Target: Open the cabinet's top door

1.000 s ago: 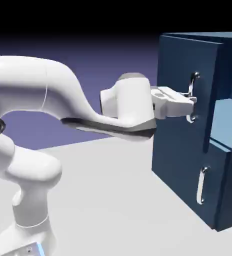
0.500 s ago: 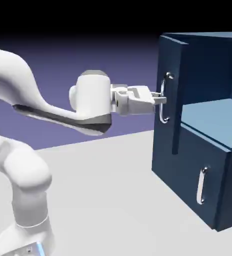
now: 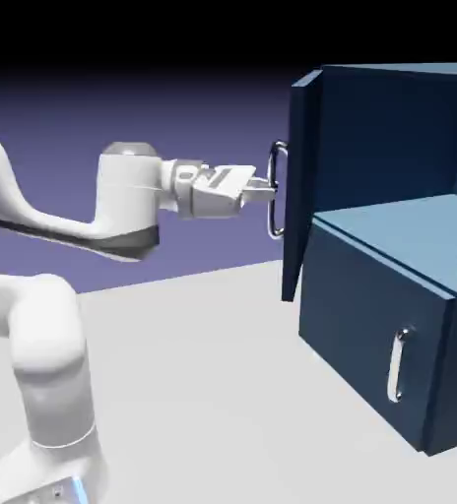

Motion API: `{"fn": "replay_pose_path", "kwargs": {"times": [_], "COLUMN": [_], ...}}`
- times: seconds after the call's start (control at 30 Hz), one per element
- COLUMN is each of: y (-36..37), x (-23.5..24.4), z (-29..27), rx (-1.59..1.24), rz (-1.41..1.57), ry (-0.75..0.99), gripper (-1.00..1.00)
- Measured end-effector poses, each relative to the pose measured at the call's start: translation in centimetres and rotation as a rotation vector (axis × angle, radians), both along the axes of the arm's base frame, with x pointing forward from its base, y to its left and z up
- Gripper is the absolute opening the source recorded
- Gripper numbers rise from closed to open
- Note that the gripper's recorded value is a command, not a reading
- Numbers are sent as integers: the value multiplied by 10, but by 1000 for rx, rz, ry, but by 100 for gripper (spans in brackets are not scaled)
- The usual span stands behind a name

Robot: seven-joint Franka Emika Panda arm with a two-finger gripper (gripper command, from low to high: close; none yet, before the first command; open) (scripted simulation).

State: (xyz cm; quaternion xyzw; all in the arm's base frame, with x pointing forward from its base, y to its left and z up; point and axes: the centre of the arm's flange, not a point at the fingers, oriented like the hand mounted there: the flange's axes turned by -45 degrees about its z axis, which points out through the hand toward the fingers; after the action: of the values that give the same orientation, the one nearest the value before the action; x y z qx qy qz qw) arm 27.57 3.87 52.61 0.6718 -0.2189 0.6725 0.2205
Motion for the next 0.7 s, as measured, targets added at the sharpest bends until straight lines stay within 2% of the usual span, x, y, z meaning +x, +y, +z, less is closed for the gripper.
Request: {"fn": "replay_pose_path", "kwargs": {"times": [0.7], "y": [163], "x": [-66], "z": [0], "rx": [2], "rz": [-412], "ry": [-1], "gripper": [-100]}}
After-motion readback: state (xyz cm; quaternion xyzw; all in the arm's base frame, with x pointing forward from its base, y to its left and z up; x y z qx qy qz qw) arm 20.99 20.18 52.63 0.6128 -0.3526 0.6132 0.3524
